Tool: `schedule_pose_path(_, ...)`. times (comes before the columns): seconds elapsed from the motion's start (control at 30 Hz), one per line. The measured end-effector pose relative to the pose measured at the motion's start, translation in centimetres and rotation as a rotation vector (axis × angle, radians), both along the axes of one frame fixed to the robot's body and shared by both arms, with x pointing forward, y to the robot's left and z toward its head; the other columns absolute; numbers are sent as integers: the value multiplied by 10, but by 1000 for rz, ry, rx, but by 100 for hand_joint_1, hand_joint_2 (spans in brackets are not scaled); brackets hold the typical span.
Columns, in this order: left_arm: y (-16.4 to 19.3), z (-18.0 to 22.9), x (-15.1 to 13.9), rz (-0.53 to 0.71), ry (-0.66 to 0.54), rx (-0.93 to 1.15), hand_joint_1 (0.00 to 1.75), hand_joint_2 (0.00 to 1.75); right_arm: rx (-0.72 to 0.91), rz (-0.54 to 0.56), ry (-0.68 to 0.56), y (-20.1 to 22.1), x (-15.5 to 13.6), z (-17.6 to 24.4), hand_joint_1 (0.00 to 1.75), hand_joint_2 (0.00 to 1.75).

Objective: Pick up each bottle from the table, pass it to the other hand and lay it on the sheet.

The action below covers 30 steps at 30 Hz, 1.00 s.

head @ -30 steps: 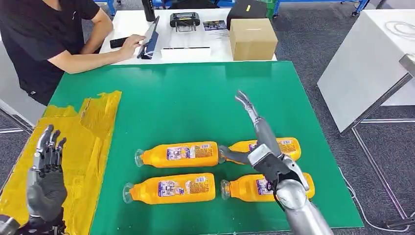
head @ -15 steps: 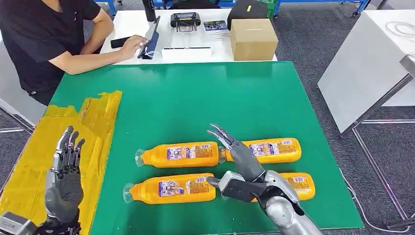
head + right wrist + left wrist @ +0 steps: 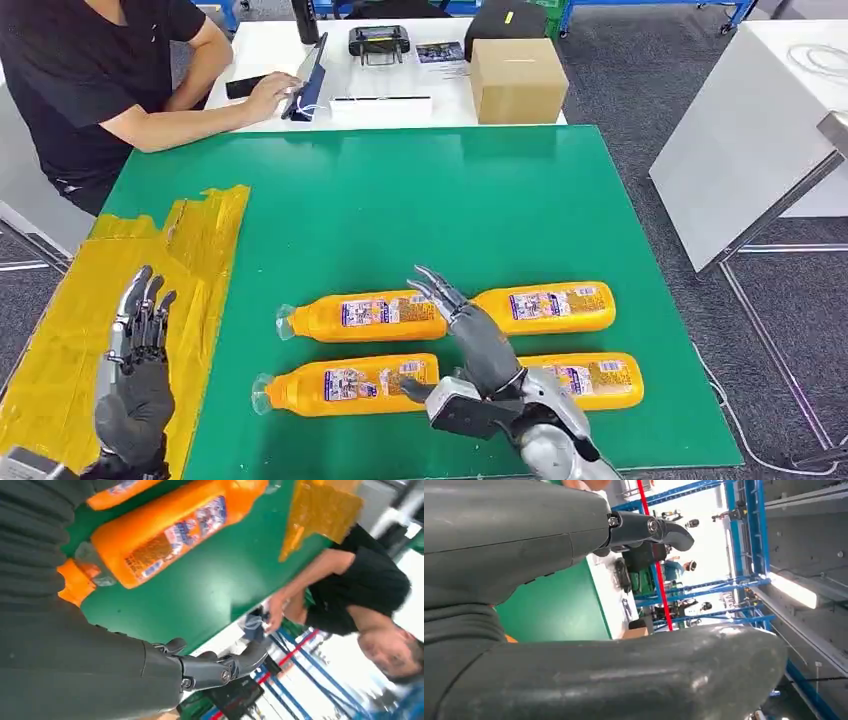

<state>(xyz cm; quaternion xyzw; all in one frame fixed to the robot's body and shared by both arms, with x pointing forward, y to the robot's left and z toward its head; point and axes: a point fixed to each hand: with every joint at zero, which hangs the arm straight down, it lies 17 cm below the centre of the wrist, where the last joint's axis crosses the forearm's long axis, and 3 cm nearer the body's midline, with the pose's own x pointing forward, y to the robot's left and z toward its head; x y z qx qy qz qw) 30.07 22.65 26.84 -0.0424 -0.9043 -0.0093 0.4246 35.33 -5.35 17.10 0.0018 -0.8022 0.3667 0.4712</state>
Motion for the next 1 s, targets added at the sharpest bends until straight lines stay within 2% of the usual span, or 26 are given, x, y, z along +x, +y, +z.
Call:
schedule_pose_path(0.23,1,-3,-3,-2,2,2,0,0,65,-13,-21,0,-3,17,0,0)
schedule_pose_path(0.63,0,-3,10,25,11,15,0,0,75,6,-18,0,-1,20,0,0)
schedule_pose_path(0.67,0,-3,10,26,12,15,0,0,75,7,-18,0,-1,21,0,175)
schedule_pose_path(1.0,-1,-5,13,27,19,12,0,0,41,23,-5,4,3,18,0,175)
